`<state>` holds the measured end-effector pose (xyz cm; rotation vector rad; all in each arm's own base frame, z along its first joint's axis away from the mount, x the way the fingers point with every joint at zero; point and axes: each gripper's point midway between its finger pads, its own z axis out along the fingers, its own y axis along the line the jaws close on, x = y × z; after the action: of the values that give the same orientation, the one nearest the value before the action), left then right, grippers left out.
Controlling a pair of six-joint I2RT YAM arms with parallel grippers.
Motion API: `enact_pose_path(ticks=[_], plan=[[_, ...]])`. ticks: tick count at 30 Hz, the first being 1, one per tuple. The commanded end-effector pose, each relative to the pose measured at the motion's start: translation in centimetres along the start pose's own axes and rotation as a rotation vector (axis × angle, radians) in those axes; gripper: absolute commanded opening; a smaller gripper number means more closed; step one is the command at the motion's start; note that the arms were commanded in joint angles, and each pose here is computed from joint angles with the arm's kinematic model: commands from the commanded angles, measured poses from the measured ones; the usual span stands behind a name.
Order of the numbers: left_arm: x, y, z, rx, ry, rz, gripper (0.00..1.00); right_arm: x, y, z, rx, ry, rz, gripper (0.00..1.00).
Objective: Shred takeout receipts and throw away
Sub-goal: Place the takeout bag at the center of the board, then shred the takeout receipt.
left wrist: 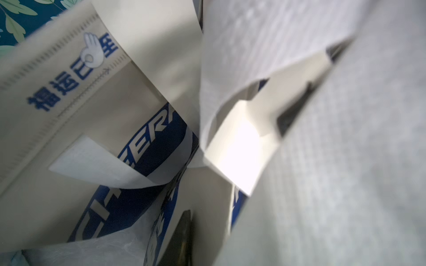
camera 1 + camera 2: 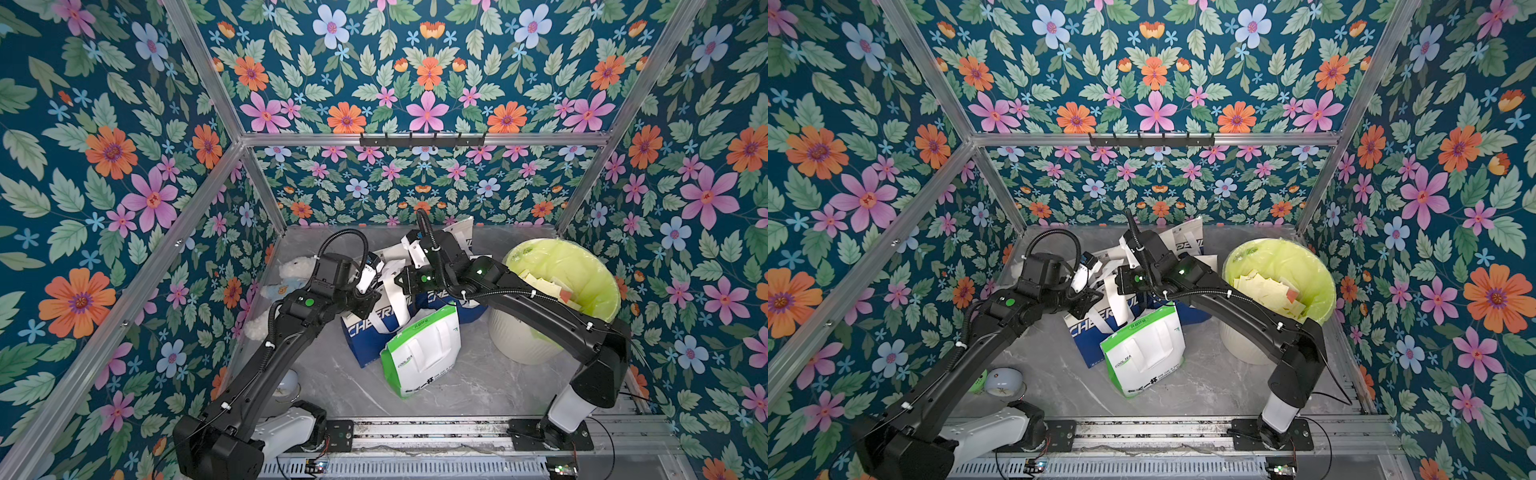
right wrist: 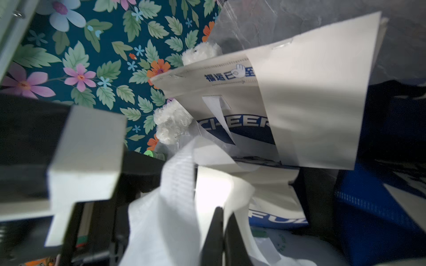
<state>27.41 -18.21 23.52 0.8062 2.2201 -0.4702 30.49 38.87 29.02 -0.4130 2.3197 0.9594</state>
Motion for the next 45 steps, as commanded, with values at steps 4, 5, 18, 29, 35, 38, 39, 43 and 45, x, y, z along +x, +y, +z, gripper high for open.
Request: enact_pose_path(ticks=[4, 5, 18, 29, 35, 38, 39, 43, 45], plan=[[1.7, 0.0, 0.1, -0.005, 0.065, -0.016, 0.22, -3.9, 0.7, -3.3, -0.049, -0.181, 0.032, 0.0], [1.7, 0.1, 0.1, -0.007, 0.065, -0.016, 0.22, -4.1, 0.5, -3.7, -0.051, -0.194, 0.04, 0.0], [-2.4, 1.1, -3.2, -0.11, -0.113, 0.032, 0.99, -3.6, -1.9, -7.5, 0.027, -0.225, -0.007, 0.0], [-6.7, -0.5, -7.6, -0.089, -0.364, 0.085, 0.99, -1.6, -6.4, -11.0, 0.234, -0.197, -0.054, 0.0], [-11.1, -6.3, -12.1, 0.198, -0.58, 0.175, 0.99, -2.0, -3.4, -15.1, 0.103, -0.306, -0.129, 0.0], [-13.5, -8.9, -14.5, 0.372, -0.715, 0.174, 0.95, -1.8, -2.0, -17.8, 0.024, -0.391, -0.171, 0.0], [-14.2, -9.6, -15.0, 0.431, -0.745, 0.167, 0.91, -1.6, -1.7, -18.8, 0.0, -0.426, -0.183, 0.0], [-16.5, -10.3, -13.7, 0.601, -0.746, 0.055, 0.69, -0.7, -0.1, -21.8, -0.092, -0.5, -0.245, 0.0], [-17.5, -10.2, -12.1, 0.646, -0.736, -0.025, 0.67, -0.1, 0.5, -22.8, -0.128, -0.518, -0.278, 0.0]])
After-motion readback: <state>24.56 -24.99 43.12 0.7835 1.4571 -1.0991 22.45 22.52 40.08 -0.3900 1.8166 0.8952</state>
